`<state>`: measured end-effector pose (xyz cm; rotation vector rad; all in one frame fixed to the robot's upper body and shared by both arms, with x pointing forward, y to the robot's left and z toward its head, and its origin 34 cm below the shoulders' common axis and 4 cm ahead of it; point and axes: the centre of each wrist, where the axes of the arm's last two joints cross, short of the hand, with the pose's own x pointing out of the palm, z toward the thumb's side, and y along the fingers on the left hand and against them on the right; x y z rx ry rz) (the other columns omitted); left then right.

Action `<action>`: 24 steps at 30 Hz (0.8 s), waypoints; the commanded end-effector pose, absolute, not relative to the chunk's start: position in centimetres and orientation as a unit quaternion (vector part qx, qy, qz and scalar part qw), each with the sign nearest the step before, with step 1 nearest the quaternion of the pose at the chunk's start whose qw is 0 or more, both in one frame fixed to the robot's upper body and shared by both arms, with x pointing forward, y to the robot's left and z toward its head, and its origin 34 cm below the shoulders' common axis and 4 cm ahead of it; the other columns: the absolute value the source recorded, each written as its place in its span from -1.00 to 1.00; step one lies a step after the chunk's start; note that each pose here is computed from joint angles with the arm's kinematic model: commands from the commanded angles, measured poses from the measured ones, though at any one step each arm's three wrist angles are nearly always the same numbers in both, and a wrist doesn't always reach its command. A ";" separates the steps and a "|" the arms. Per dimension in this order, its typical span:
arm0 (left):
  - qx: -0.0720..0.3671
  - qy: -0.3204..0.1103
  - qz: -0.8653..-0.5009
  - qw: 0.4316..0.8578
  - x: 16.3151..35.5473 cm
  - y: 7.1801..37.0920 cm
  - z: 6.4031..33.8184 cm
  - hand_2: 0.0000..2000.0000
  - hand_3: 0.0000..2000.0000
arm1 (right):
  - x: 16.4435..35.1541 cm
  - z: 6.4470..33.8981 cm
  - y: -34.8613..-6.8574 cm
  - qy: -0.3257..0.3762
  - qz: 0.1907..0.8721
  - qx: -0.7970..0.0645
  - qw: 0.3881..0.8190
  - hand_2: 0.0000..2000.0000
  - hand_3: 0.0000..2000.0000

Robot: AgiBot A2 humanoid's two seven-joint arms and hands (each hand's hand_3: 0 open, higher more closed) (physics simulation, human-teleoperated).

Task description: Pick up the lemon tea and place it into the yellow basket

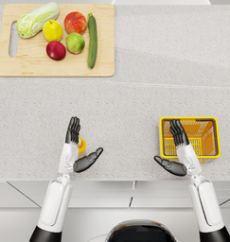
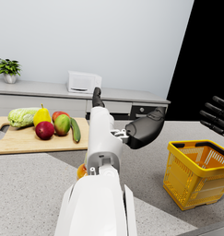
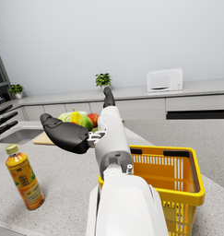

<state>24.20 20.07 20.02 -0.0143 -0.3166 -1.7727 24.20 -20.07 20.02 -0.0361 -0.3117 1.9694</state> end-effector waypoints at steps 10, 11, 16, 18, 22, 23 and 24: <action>-0.006 -0.138 -0.771 0.621 24.2 20.1 20.0 -1.00 -1.00 | 24.2 20.0 -20.1 -0.131 0.829 -0.015 0.543 -1.00 -1.00; -0.006 -0.138 -0.771 0.621 24.2 20.1 20.0 -1.00 -1.00 | 24.2 20.0 -20.1 -0.131 0.829 -0.015 0.543 -1.00 -1.00; 0.040 -0.200 -0.761 0.616 25.4 21.5 21.7 -1.00 -1.00 | 24.3 22.4 -20.9 -0.207 0.786 -0.058 0.580 -1.00 -1.00; 0.081 -0.185 -0.745 0.635 25.8 22.4 22.0 -1.00 -1.00 | 24.1 23.6 -22.0 -0.205 0.758 -0.112 0.608 -1.00 -1.00; 0.132 -0.141 -0.727 0.659 25.8 23.3 21.5 -1.00 -1.00 | 23.7 24.4 -24.1 -0.180 0.711 -0.182 0.655 -1.00 -1.00; 0.129 -0.126 -0.728 0.661 25.8 23.3 20.7 -1.00 -1.00 | 23.6 24.4 -24.3 -0.176 0.706 -0.189 0.660 -1.00 -1.00; 0.121 -0.109 -0.734 0.659 25.8 23.0 19.7 -1.00 -1.00 | 23.4 24.5 -24.5 -0.174 0.701 -0.195 0.664 -1.00 -1.00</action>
